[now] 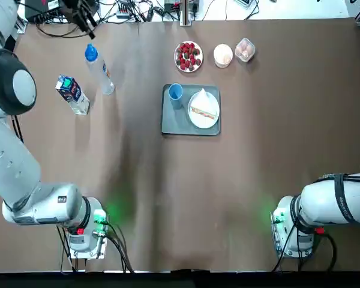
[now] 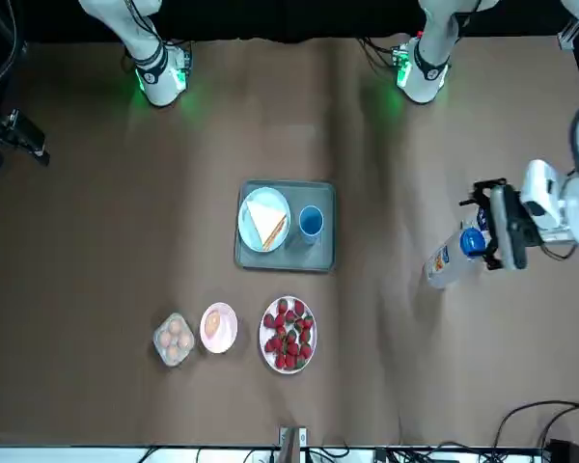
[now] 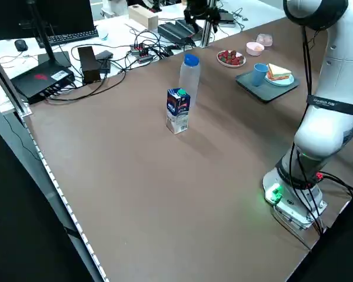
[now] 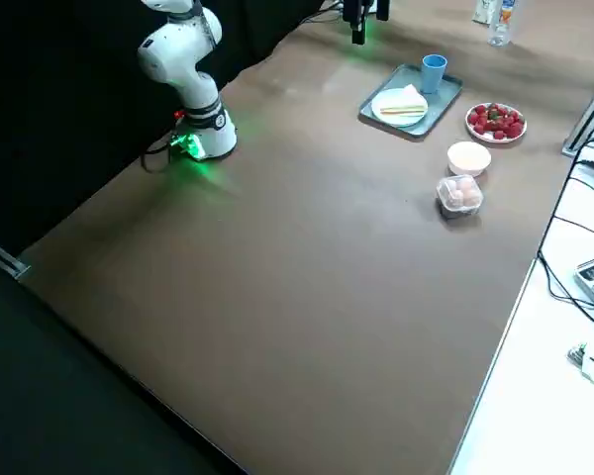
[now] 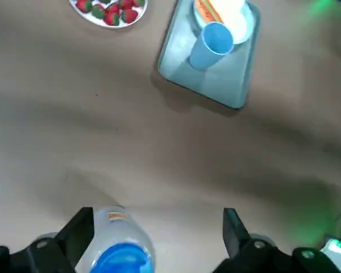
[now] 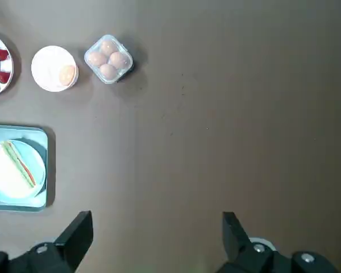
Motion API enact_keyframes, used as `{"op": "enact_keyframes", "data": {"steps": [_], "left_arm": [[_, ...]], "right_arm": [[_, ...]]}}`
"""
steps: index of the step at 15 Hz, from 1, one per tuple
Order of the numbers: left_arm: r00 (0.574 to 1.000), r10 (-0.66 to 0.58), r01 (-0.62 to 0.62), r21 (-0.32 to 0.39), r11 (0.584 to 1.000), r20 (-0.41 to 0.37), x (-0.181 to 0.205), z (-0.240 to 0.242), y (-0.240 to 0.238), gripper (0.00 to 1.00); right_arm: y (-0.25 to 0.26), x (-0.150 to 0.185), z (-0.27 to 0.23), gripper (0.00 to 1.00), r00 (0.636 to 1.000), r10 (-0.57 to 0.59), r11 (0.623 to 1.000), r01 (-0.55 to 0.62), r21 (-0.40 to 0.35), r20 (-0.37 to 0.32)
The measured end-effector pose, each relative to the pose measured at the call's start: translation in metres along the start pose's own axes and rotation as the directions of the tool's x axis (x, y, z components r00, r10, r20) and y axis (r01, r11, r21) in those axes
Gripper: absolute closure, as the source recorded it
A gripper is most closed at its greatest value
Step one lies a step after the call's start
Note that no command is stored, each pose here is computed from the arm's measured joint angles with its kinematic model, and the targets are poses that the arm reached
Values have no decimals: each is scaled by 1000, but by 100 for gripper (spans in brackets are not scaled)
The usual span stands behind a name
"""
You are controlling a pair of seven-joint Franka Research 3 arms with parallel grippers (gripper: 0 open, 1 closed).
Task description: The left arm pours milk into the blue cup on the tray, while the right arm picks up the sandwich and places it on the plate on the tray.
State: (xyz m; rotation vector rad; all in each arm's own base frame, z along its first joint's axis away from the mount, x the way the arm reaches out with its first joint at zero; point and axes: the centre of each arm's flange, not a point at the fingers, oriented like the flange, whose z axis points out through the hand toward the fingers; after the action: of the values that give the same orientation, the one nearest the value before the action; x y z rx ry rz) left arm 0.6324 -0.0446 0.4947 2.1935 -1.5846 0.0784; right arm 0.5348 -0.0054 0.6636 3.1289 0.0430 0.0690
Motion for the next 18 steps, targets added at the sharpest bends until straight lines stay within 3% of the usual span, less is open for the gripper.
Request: {"op": "enact_keyframes", "data": {"steps": [3,6,9,14,16,18], "left_arm": [[976,-199,193,71,979,91,30,-4,23,0],[911,-380,348,197,917,161,47,-11,42,0],[782,-610,551,312,774,133,55,-18,54,0],[532,-846,785,357,506,31,63,-33,83,0],[469,-883,822,373,430,-14,66,-43,95,0],[444,-895,837,378,396,-46,67,-53,109,0]], "right_arm": [[0,0,0,0,1000,0,1000,0,0,0],[0,0,0,0,1000,-1,1000,1,0,1],[0,0,0,0,1000,-1,1000,1,0,3],[0,-1,1,0,1000,0,1000,0,3,10],[-2,-2,0,0,1000,1,999,-2,32,13],[5,-3,0,0,1000,14,998,-15,68,14]]}}
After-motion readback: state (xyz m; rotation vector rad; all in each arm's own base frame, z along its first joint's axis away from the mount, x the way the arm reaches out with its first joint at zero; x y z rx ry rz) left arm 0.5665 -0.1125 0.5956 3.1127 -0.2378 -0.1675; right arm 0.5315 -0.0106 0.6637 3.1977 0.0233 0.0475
